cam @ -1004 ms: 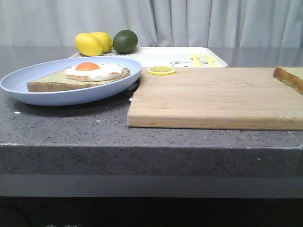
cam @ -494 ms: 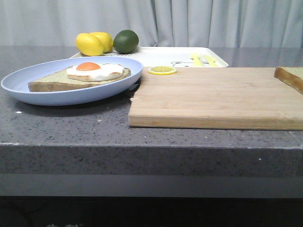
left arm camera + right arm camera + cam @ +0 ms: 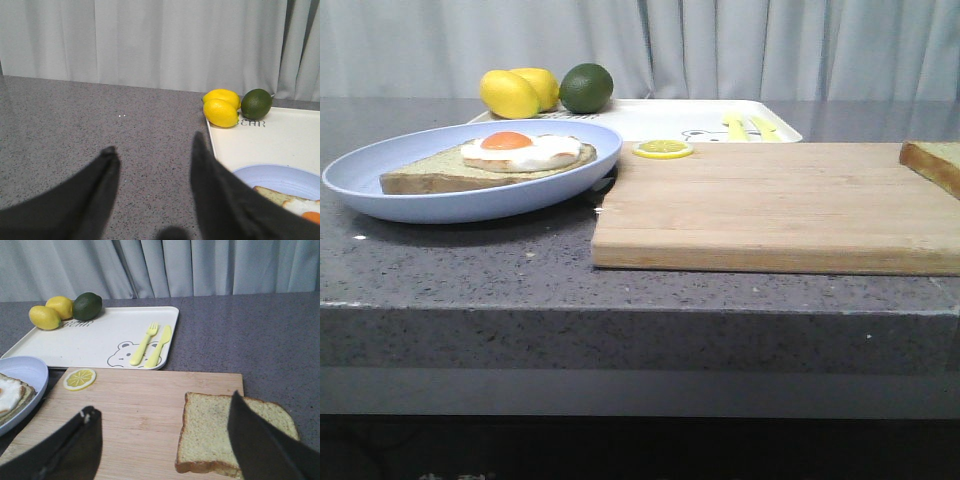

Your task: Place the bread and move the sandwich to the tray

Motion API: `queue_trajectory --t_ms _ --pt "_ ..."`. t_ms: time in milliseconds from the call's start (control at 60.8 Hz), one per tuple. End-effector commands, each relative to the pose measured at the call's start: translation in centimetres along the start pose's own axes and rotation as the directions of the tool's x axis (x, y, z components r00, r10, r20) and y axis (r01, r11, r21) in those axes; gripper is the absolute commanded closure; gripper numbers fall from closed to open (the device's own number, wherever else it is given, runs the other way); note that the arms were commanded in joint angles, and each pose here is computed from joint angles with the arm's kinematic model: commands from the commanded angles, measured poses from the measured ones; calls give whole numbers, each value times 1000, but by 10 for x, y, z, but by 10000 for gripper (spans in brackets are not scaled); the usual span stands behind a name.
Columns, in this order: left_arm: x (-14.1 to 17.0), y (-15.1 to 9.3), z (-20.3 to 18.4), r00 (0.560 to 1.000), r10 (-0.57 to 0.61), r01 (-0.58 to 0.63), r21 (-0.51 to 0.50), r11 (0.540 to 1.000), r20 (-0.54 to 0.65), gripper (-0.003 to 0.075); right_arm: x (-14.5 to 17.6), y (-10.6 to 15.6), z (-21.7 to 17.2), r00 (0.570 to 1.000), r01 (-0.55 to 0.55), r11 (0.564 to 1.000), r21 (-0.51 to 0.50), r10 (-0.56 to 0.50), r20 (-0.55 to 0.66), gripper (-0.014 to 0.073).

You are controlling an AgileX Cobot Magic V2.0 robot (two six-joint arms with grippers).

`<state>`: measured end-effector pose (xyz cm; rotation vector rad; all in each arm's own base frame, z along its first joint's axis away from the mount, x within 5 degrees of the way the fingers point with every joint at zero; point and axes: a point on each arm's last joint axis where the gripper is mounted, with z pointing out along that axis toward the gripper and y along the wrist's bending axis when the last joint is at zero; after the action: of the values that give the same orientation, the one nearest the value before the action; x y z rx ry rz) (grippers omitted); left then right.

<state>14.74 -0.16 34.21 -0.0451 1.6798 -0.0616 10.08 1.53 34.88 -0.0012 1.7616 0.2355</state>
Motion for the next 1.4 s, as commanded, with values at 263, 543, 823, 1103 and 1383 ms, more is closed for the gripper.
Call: queue_trajectory --t_ms 263,543,823,1103,1383 --pt "-20 -1 -3 993 -17 16 4 1000 117 60 -31 2 13 1000 23 1000 9 -23 6 -29" --pt "-20 -1 -3 993 -17 16 4 1000 117 127 -82 -4 94 933 11 999 33 2 -361 -29" --pt "-20 -1 -3 993 -17 16 4 1000 117 168 -92 -73 140 884 -71 965 254 179 -432 -29" --pt "-20 -1 -3 993 -17 16 4 1000 117 176 -59 -144 183 647 -196 904 379 410 -643 -29" --pt "-20 -1 -3 993 -17 16 4 1000 117 177 -33 -154 203 566 -220 941 257 338 -752 -27"
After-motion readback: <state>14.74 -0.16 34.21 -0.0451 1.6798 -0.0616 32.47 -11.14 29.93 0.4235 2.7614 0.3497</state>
